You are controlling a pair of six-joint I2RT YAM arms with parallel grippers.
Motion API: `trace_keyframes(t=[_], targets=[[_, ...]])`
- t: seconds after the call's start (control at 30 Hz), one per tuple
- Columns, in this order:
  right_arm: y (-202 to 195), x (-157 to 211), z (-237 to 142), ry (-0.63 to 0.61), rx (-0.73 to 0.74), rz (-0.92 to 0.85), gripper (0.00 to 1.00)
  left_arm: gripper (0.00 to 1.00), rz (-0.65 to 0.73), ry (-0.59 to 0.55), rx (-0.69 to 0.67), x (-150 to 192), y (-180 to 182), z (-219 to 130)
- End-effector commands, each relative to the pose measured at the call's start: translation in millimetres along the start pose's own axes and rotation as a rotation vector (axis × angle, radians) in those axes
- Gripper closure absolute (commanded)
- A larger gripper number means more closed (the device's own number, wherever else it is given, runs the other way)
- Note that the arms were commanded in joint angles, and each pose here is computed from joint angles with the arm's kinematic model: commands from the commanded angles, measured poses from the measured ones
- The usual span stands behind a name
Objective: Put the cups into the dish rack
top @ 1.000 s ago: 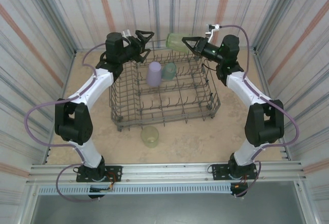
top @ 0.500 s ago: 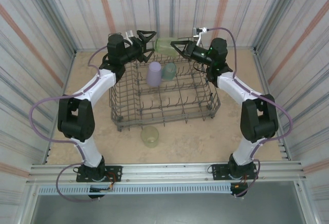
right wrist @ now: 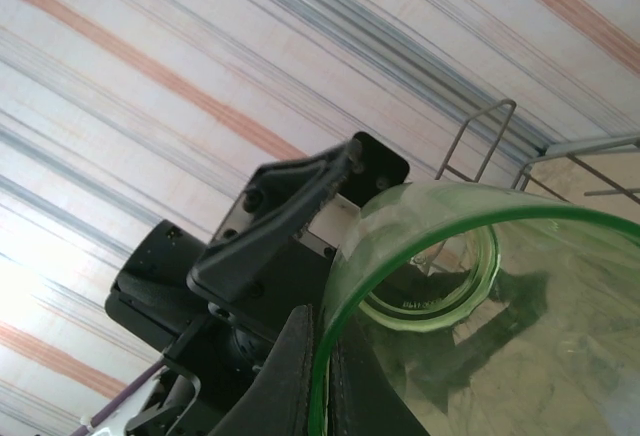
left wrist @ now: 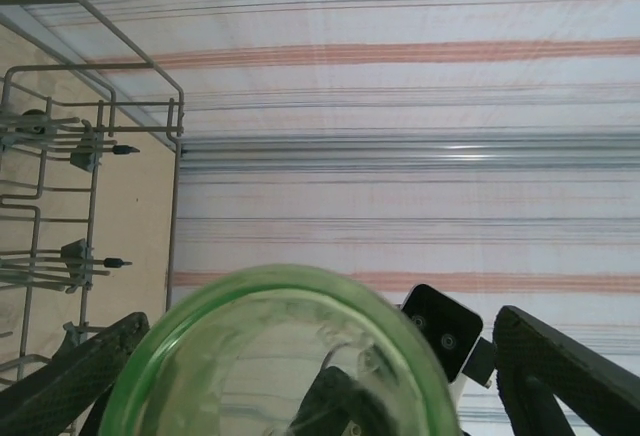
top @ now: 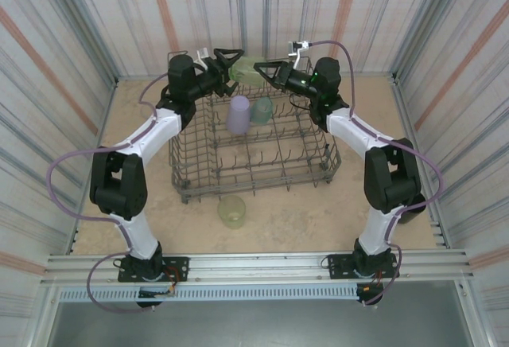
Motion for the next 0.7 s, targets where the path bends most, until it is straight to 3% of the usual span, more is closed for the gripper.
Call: trace_keyframes(t=[0.0,0.27,0.37,0.4,0.47,0.6,0.67], targets=[[13,-13,6,-0.046,-0.037,-0.036,1.0,0.17,0.019,0.036,0.044,11,-14,-4],[16,-13,8,-0.047,-0.036,-0.033,1.0,0.57,0.025,0.045,0.053,16,-14,-5],[20,-14,7,-0.044,-0.037,-0.031,0.94,0.71,0.029,0.044,0.051,16,-13,-5],[21,-15,6,-0.044,-0.035,-0.031,0.88,0.73,0.033,0.044,0.053,17,-15,-5],[25,-15,4,-0.038,-0.03,-0.028,0.64,0.79,0.038,0.042,0.052,17,-16,-5],[33,-17,-2,-0.027,-0.01,-0.046,0.45,0.85,0.064,0.038,0.038,18,-21,-6],[38,-18,-8,-0.019,0.012,-0.067,0.41,0.86,0.086,0.034,0.022,18,-24,-6]])
Point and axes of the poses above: each hand's point on the last joint's axis, 136 mm out from that joint toward the fingers, its own z axis out along the fingers, its own y axis along the line the jaws close on, x = y × z, the point moved 3 cm from there along -z, back along the fingers, and after that the axes turned 10 degrees about -z, right-handed, at the moved point
